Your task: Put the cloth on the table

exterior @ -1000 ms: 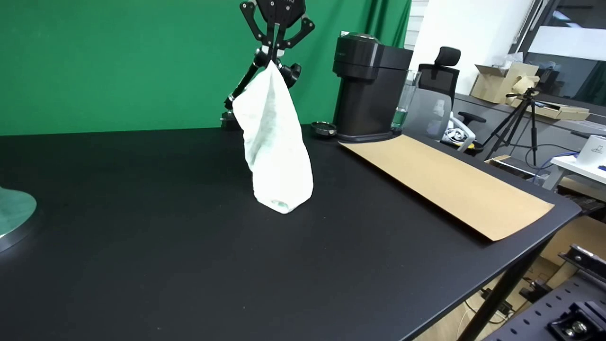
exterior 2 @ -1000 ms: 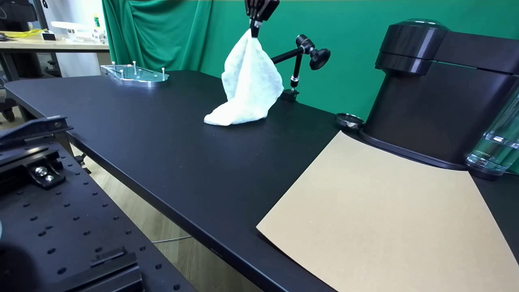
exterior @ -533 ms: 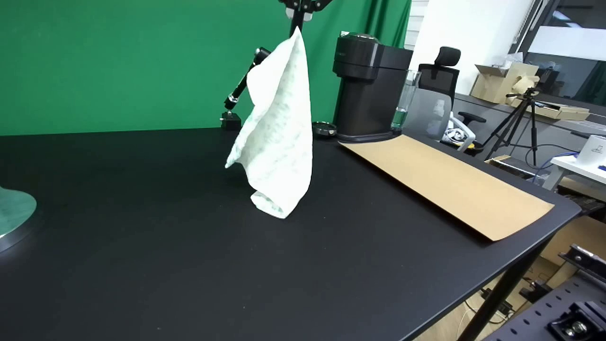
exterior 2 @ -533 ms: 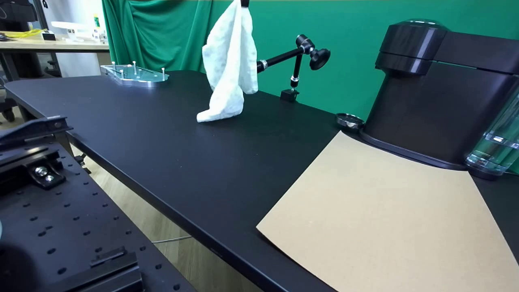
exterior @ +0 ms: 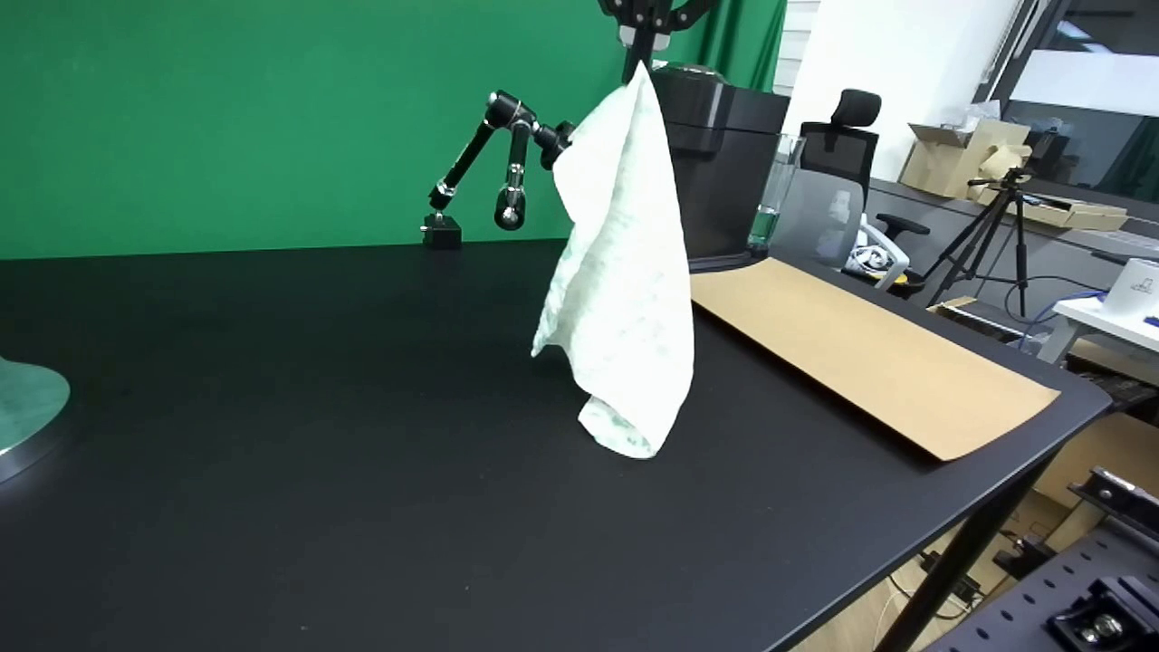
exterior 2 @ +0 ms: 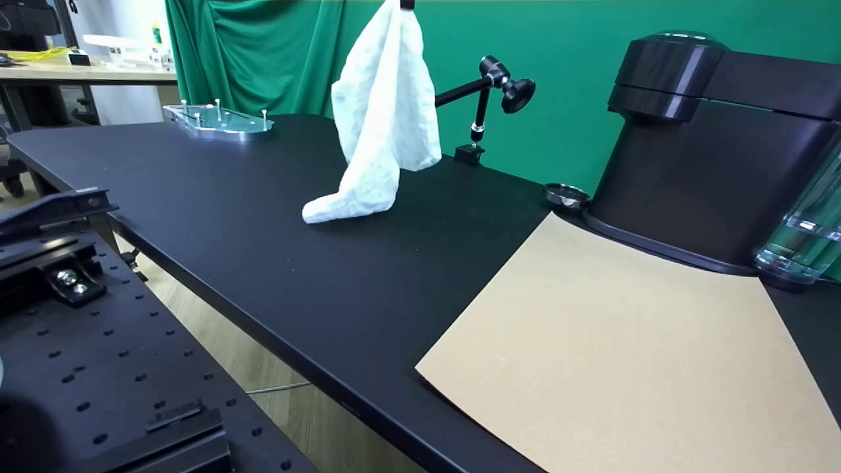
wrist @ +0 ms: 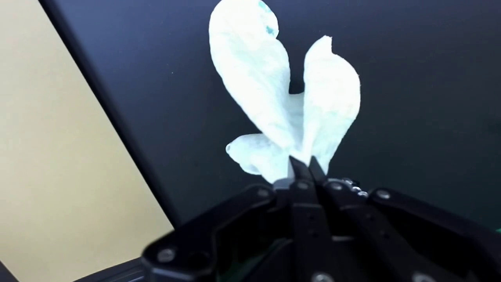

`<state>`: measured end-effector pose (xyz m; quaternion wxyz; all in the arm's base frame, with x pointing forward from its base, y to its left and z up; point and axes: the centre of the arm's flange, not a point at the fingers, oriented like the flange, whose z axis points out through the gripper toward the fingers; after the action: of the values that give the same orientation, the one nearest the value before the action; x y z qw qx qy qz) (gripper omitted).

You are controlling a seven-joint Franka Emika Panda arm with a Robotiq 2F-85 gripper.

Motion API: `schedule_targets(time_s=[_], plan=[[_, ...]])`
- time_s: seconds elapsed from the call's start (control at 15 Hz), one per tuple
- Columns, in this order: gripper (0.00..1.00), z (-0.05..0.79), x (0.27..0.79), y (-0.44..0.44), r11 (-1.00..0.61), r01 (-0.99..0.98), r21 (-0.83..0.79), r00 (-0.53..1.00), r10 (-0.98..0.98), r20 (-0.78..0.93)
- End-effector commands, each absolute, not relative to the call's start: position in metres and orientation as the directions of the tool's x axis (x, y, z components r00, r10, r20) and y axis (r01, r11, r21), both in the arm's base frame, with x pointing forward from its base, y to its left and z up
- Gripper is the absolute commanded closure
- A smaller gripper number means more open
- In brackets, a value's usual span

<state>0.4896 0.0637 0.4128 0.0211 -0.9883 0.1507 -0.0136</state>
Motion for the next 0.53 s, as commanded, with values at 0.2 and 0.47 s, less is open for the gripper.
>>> schedule_targets(time_s=[0.2,0.47], plan=[[0.72,0.387,0.495,0.027,-0.955,-0.296,-0.029,0.955,-0.295,-0.03],[0.45,0.373,0.497,0.02,-0.958,-0.288,-0.014,0.956,-0.286,-0.062]])
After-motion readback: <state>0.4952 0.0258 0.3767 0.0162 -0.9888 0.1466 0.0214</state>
